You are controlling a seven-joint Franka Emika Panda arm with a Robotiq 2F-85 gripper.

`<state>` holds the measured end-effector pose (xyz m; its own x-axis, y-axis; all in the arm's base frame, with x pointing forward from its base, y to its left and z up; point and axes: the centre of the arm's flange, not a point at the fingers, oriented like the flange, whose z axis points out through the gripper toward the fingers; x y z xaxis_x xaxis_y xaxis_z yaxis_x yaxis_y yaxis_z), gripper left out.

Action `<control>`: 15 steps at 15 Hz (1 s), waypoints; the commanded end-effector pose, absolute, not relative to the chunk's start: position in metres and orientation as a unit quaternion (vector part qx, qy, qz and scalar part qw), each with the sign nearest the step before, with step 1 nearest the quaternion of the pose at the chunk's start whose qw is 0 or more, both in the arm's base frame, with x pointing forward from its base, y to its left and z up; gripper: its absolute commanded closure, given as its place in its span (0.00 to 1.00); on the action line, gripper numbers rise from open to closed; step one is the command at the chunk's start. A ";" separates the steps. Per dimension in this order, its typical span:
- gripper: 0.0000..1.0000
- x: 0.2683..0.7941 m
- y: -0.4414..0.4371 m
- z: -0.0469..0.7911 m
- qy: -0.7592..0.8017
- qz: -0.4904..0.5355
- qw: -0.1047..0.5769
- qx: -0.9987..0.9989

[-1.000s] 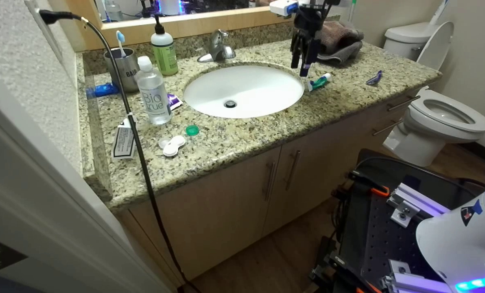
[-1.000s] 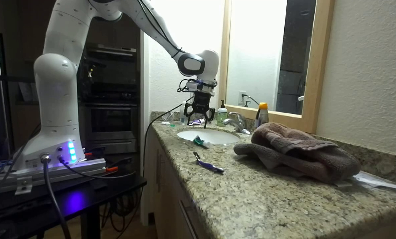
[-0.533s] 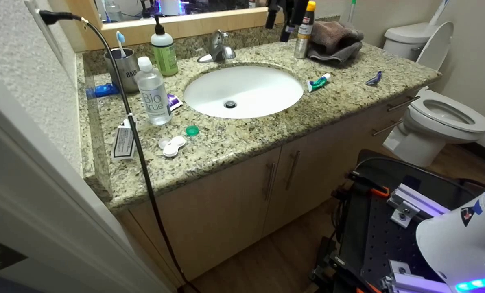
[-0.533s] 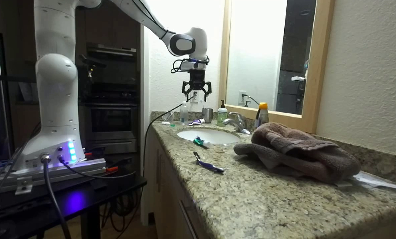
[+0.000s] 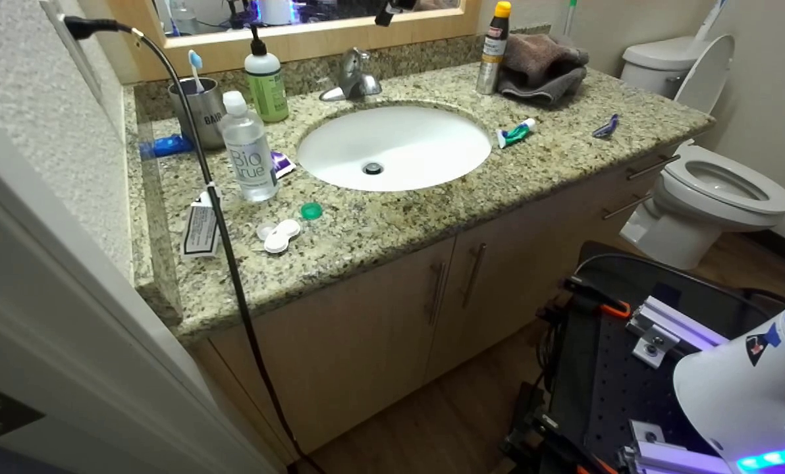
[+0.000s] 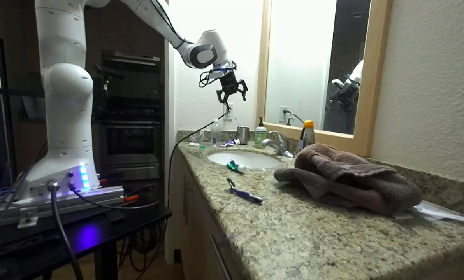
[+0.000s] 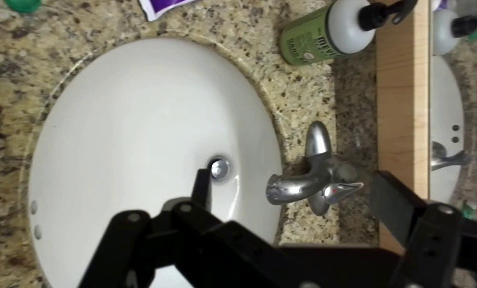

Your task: Remove the green tube from the sink and place it on the counter then open the faucet

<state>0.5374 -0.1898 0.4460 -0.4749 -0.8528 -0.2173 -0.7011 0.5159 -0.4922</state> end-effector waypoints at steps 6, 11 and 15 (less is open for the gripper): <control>0.00 0.551 -0.171 0.430 0.856 -0.152 0.262 -0.419; 0.00 0.597 -0.226 0.396 0.907 -0.172 0.273 -0.271; 0.00 0.612 -0.276 0.375 0.935 -0.174 0.266 -0.159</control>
<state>0.5853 -0.2473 0.3834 -0.7490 -0.5136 -0.4185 -0.3318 0.8376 -0.4341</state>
